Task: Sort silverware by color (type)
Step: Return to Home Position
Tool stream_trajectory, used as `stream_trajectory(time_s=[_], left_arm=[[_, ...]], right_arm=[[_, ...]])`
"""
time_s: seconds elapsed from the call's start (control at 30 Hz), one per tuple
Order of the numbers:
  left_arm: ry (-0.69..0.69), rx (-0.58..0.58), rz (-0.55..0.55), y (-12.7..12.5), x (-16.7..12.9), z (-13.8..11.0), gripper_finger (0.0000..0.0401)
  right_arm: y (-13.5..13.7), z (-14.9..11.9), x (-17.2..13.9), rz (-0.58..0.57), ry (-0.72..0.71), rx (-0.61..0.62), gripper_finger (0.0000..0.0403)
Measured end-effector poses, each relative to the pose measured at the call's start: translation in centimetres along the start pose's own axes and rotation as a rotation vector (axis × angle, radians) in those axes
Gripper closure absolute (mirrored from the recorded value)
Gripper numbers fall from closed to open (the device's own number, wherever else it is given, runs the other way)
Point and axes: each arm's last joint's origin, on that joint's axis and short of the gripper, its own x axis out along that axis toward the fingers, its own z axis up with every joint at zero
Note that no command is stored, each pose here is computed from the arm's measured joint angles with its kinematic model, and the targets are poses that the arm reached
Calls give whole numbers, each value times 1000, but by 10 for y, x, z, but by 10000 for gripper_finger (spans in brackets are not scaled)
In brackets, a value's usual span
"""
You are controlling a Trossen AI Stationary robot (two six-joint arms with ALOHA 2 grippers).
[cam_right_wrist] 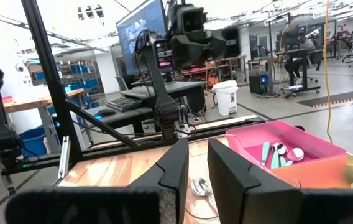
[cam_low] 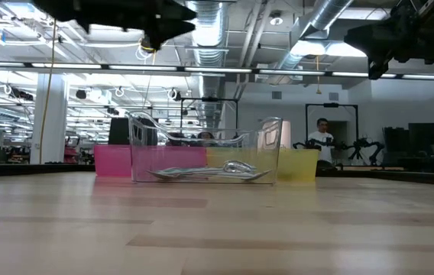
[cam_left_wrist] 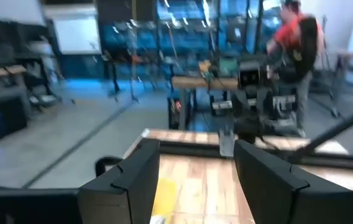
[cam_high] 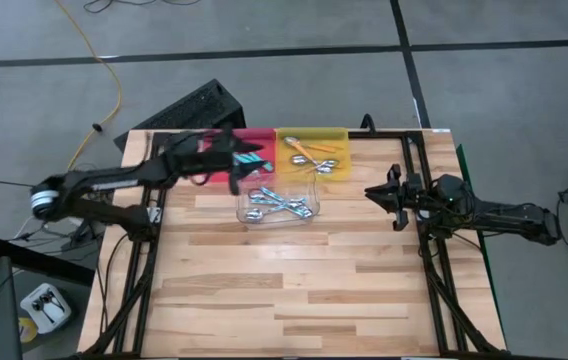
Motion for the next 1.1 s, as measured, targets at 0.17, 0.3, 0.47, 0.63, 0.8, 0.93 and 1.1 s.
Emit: stream_trajectory(time_s=[0.17, 0.3, 0.47, 0.63, 0.8, 0.93, 1.1], left_arm=[[-75, -50, 18, -12, -35, -17, 209], [-101, -68, 9, -17, -55, -24, 209], [-111, -80, 3, -21, -72, -35, 209], [-111, -92, 4, -22, -81, -47, 209], [-97, -102, 4, -23, -84, -55, 209], [-70, -106, 5, -23, -85, -64, 209], [-44, -117, 6, -24, -86, -74, 209]], right_arm=[[0, 0, 0, 0, 0, -5, 316], [0, 0, 0, 0, 1, -5, 316], [0, 0, 0, -1, 4, -11, 316], [0, -2, 0, -4, 25, -25, 316], [-1, -3, 0, -7, 35, -32, 316], [-1, -5, 0, -9, 51, -47, 316], [-1, -6, 0, -11, 61, -56, 316]])
